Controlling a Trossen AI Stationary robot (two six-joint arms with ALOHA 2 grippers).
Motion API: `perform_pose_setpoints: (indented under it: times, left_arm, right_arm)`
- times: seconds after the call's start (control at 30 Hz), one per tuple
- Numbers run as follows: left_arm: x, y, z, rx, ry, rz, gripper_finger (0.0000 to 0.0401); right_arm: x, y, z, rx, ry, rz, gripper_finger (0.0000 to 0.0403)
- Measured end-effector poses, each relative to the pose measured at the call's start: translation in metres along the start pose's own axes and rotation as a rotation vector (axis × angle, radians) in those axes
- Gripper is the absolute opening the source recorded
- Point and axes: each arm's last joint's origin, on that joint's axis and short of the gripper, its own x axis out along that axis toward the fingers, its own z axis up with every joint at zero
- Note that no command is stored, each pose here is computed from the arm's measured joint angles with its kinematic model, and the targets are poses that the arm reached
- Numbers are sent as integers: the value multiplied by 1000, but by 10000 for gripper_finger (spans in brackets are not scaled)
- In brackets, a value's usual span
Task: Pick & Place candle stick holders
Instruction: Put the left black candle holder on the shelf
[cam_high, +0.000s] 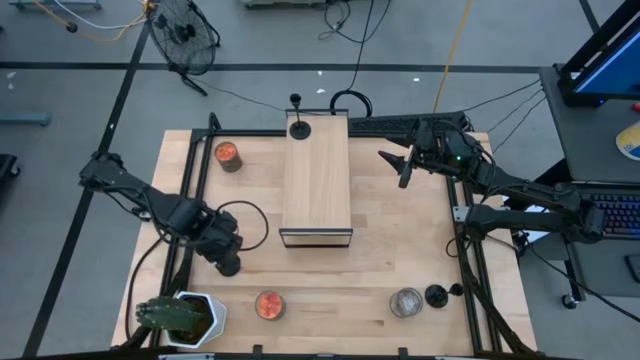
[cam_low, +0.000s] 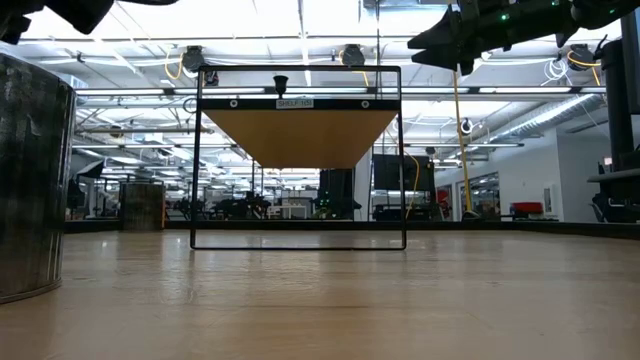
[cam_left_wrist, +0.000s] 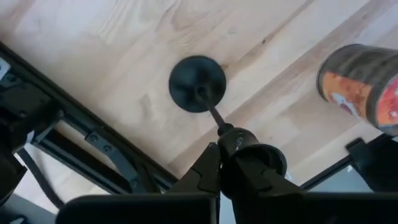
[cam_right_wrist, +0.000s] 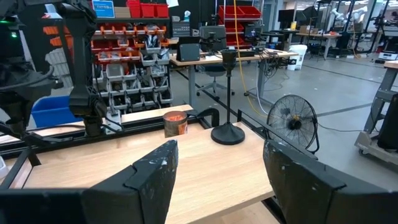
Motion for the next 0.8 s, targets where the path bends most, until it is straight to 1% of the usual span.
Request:
perform_pose_setpoints:
  times: [0.3, 0.43, 0.57, 0.67, 0.8]
  left_arm:
    - [-17, 21, -5, -40, -104, -75, 8]
    - [-24, 28, -8, -51, -99, -126, 8]
    - [-34, 36, -9, -78, -108, -180, 8]
    - [-48, 39, -8, -88, -123, -227, 8]
    - [-79, 49, -9, -128, -183, -225, 8]
  right_arm:
    - [0, 0, 0, 0, -1, 0, 231]
    - [0, 0, 1, 31, -8, 0, 231]
    - [0, 0, 5, 73, -55, 3, 231]
    - [-1, 1, 11, 92, -114, 12, 231]
    - [-1, 7, 16, 64, -160, 42, 231]
